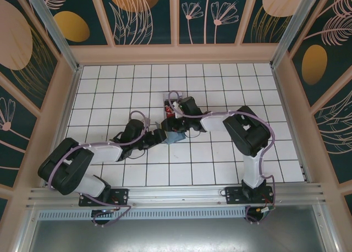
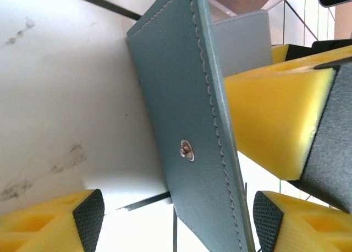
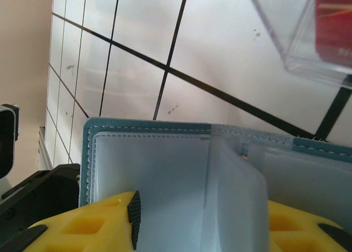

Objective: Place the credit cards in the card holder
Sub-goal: Open the card holder at the center of the table.

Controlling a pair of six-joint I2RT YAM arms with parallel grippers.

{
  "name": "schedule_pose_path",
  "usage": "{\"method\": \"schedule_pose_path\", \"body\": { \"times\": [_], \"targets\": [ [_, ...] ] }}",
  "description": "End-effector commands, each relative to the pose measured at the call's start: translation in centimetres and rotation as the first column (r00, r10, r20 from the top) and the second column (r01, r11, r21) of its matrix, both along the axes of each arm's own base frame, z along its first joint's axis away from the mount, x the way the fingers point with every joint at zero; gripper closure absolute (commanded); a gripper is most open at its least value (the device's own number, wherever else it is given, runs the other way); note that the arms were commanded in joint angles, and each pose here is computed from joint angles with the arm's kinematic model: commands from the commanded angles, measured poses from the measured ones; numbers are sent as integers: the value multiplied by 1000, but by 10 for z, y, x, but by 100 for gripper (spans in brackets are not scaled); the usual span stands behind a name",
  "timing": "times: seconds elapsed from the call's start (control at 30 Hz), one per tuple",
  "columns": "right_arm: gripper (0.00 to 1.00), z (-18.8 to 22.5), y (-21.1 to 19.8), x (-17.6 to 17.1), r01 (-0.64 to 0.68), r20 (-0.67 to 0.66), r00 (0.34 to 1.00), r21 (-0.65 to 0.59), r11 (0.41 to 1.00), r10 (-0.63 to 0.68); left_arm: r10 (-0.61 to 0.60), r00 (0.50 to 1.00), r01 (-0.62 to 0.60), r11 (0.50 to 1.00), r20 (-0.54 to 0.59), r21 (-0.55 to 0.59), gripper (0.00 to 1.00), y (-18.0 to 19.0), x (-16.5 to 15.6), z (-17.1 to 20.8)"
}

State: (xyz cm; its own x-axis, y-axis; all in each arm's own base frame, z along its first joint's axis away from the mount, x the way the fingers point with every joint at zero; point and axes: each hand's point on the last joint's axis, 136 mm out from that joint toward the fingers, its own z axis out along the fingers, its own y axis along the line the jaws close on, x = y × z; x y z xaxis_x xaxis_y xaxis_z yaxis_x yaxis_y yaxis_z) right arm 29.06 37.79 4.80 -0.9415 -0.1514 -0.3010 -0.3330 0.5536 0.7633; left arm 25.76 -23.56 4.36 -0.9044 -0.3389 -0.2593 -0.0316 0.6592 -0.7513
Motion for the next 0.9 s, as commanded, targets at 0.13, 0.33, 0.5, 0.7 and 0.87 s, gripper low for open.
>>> {"method": "schedule_pose_path", "body": {
  "times": [0.13, 0.33, 0.5, 0.7, 0.87],
  "targets": [
    [54, 13, 2, -19, -38, -41, 998, -14, 999, 37, 121, 993, -120, 986, -5, -112, 25, 27, 9, 27],
    [53, 30, 7, -20, -46, 11, 999, -49, 998, 47, 245, 969, -241, 966, 25, -96, 28, 65, 21, 42],
    [52, 39, 13, -22, -54, 61, 996, -101, 993, 60, 242, 970, -244, 962, -32, -121, 29, 63, 18, 26],
    [51, 44, 20, -34, -81, 47, 995, -91, 993, 85, 219, 972, -233, 954, -89, -190, 31, 52, 17, 10],
    [50, 43, 25, -48, -111, 26, 993, -84, 990, 114, 196, 974, -217, 948, -111, -232, 32, 43, 23, 8]
  ]
}}
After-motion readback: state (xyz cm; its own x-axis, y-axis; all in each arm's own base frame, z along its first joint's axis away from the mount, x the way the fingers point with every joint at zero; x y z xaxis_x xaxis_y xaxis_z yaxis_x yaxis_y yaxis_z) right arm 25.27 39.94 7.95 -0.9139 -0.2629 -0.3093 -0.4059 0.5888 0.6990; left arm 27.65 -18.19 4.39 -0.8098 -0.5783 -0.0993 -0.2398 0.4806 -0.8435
